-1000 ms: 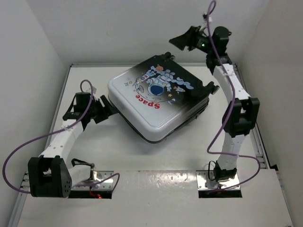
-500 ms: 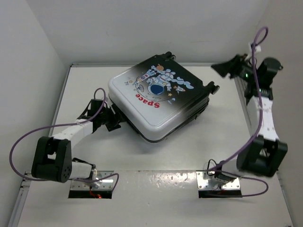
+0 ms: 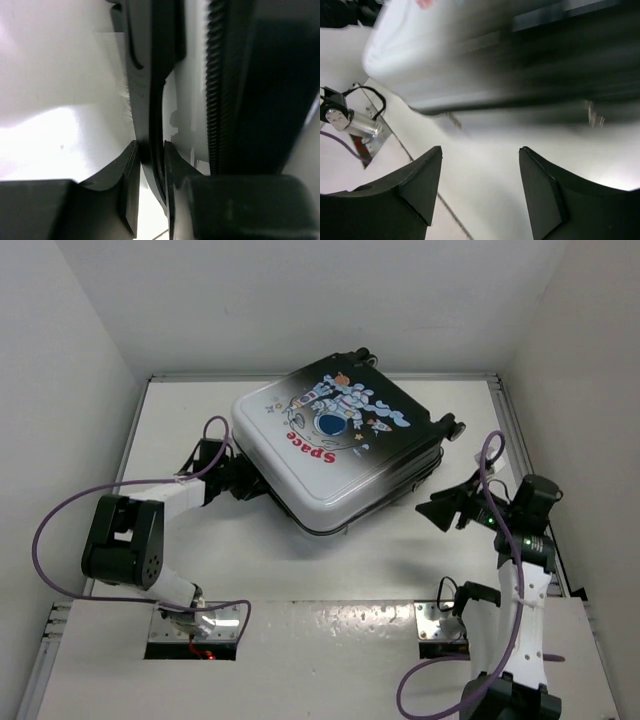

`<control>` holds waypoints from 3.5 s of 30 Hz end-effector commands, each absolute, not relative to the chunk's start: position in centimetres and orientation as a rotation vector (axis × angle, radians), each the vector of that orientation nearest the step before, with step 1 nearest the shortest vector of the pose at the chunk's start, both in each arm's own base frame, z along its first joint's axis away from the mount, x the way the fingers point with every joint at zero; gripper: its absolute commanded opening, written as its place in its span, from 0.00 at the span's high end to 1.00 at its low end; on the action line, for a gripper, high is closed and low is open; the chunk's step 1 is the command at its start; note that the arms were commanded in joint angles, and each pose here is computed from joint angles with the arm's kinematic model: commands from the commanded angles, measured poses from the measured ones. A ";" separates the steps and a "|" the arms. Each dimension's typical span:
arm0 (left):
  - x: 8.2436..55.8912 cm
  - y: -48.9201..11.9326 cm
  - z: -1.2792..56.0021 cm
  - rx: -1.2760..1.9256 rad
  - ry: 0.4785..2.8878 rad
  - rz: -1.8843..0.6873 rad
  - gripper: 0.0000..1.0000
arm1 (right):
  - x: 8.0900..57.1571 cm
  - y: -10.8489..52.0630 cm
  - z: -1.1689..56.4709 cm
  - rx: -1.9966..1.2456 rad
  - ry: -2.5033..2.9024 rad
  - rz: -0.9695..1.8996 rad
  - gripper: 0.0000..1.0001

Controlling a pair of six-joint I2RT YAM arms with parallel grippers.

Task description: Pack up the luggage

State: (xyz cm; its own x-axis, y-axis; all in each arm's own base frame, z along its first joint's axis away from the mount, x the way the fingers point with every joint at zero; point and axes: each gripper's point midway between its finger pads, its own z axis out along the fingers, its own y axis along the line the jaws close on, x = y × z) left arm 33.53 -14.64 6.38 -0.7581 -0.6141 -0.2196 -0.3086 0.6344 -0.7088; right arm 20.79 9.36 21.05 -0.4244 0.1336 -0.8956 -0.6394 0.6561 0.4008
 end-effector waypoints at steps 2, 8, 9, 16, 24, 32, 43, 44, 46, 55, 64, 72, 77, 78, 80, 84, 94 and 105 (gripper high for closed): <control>37.3 -12.6 6.0 -0.728 2.341 -0.817 0.90 | 21.0 8.9 15.9 -0.217 1.924 0.964 0.37; 38.0 -12.5 6.7 -0.695 2.342 -0.841 1.00 | 22.8 7.5 11.8 -0.230 1.879 0.768 0.40; 38.0 -12.5 6.7 -0.695 2.342 -0.841 1.00 | 22.9 7.5 11.5 -0.227 1.879 0.753 0.40; 37.3 -12.6 6.1 -0.701 2.363 -0.848 1.00 | 25.3 7.1 9.9 -0.279 1.775 0.505 0.46; 36.9 -12.3 6.0 -0.686 2.372 -0.846 1.00 | 28.2 8.0 10.4 -0.343 1.718 0.329 0.47; 36.8 -11.8 5.9 -0.695 2.376 -0.853 1.00 | 29.9 8.0 10.3 -0.312 1.724 0.257 0.48; 36.7 -11.7 5.7 -0.688 2.385 -0.864 1.00 | 31.0 8.1 10.7 -0.312 1.707 0.260 0.52; 36.7 -11.7 5.7 -0.688 2.385 -0.864 1.00 | 31.2 8.2 11.0 -0.311 1.700 0.268 0.54; 36.7 -11.7 5.7 -0.688 2.385 -0.864 1.00 | 31.5 8.4 11.4 -0.317 1.694 0.280 0.55; 36.4 -12.4 6.0 -0.697 2.382 -0.928 1.00 | 32.4 9.0 10.8 -0.335 1.716 0.308 0.78; 35.8 -10.8 5.8 -0.720 2.403 -0.923 1.00 | 32.1 8.4 9.8 -0.347 1.744 0.293 1.00; 36.8 -4.0 6.6 -0.753 2.386 -0.817 1.00 | 32.8 4.5 9.6 -0.246 1.773 0.200 1.00; 37.1 -0.9 6.3 -0.799 2.367 -0.768 1.00 | 33.9 3.0 9.9 -0.230 1.768 0.157 1.00; 37.3 -0.9 6.2 -0.767 2.374 -0.770 1.00 | 34.2 2.7 10.4 -0.228 1.756 0.149 1.00; 37.7 -0.2 6.1 -0.743 2.388 -0.752 1.00 | 34.7 2.6 10.5 -0.227 1.753 0.146 1.00; 38.2 2.2 4.9 -0.771 2.423 -0.705 1.00 | 35.8 2.0 11.0 -0.239 1.740 0.125 1.00; 45.0 8.2 4.5 -0.789 2.367 -0.617 1.00 | 40.3 -1.2 12.1 0.071 1.774 0.238 1.00; 50.9 10.3 2.7 -0.657 2.371 -0.586 1.00 | 46.9 -0.7 11.6 -0.085 1.751 0.259 1.00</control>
